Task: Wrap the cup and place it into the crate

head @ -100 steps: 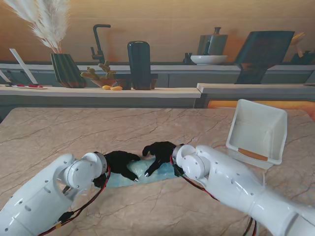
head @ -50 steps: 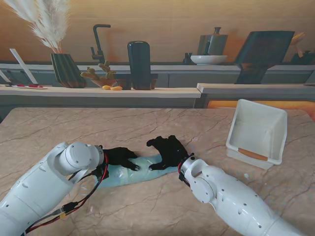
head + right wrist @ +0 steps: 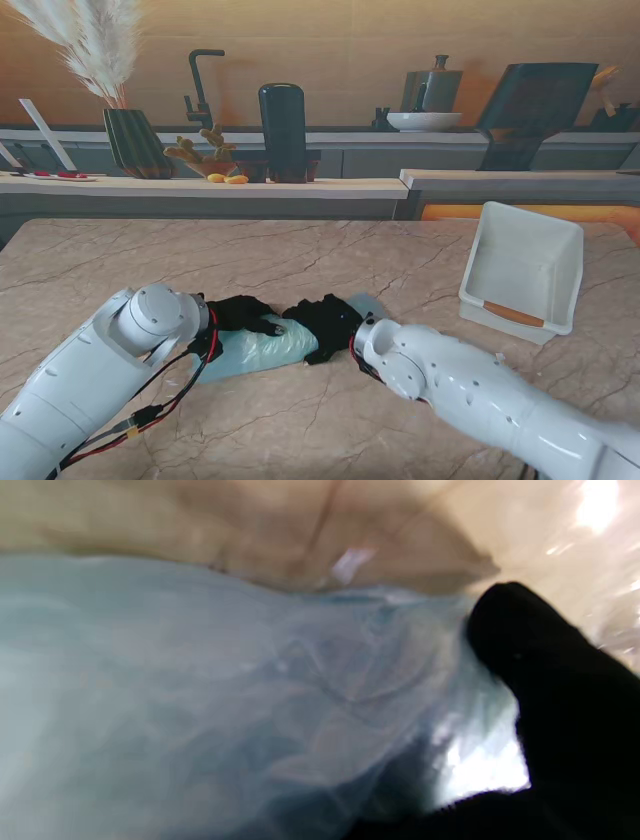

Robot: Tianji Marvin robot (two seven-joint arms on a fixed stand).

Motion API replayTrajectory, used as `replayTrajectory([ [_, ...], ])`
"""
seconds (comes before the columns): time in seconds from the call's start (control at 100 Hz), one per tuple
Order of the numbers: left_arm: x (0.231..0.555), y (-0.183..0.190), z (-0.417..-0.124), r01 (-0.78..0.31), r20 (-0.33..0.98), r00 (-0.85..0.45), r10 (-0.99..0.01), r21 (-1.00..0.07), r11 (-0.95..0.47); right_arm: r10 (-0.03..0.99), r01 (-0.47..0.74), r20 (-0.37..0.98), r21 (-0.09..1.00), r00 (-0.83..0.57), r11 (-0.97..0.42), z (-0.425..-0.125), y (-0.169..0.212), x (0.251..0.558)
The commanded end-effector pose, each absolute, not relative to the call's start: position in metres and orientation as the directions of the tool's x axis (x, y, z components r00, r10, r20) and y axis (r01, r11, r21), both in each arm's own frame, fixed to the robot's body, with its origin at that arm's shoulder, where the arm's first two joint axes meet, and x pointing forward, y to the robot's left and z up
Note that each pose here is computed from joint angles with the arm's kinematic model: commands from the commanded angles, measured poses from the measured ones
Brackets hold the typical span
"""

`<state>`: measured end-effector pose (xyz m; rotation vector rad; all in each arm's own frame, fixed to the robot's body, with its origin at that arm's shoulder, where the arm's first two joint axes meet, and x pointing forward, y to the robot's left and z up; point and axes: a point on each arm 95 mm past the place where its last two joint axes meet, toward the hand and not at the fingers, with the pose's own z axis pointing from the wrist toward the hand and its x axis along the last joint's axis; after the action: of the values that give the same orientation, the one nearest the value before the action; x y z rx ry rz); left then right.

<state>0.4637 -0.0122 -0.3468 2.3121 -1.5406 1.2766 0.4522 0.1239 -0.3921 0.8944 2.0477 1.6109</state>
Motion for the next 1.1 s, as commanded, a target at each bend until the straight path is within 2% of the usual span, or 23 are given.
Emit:
replayTrajectory([
  [0.0, 0.433, -0.007, -0.392, -0.828, 0.614, 0.213, -0.760, -0.300, -0.475, 0.694, 0.290, 0.114, 0.947, -0.711, 0.141, -0.416, 0.132, 0.448],
  [0.09, 0.429, -0.008, -0.386, -0.797, 0.625, 0.182, -0.760, -0.359, -0.486, 0.694, 0.299, 0.137, 0.947, -0.707, 0.118, -0.419, 0.138, 0.454],
  [0.17, 0.425, -0.008, -0.378, -0.738, 0.628, 0.120, -0.769, -0.462, -0.492, 0.695, 0.327, 0.166, 0.939, -0.700, 0.105, -0.418, 0.140, 0.457],
  [0.35, 0.412, -0.005, -0.351, -0.579, 0.598, -0.068, -0.798, -0.675, -0.457, 0.727, 0.468, 0.240, 0.875, -0.644, 0.126, -0.411, 0.139, 0.455],
  [0.51, 0.396, -0.007, -0.332, -0.511, 0.513, -0.238, -0.825, -0.788, -0.343, 0.775, 0.613, 0.310, 0.780, -0.551, 0.124, -0.405, 0.135, 0.457],
  [0.65, 0.383, -0.016, -0.327, -0.491, 0.435, -0.354, -0.828, -0.840, -0.231, 0.812, 0.715, 0.352, 0.691, -0.465, 0.109, -0.403, 0.128, 0.461],
  [0.81, 0.376, -0.031, -0.330, -0.462, 0.347, -0.439, -0.829, -0.878, -0.123, 0.856, 0.766, 0.348, 0.637, -0.383, 0.084, -0.406, 0.119, 0.467],
  [0.95, 0.374, -0.040, -0.338, -0.495, 0.254, -0.490, -0.834, -0.869, 0.026, 0.883, 0.793, 0.349, 0.608, -0.314, 0.042, -0.408, 0.111, 0.470],
  [1.09, 0.377, -0.043, -0.348, -0.481, 0.108, -0.530, -0.841, -0.855, 0.193, 0.895, 0.808, 0.353, 0.589, -0.271, 0.012, -0.408, 0.104, 0.472],
])
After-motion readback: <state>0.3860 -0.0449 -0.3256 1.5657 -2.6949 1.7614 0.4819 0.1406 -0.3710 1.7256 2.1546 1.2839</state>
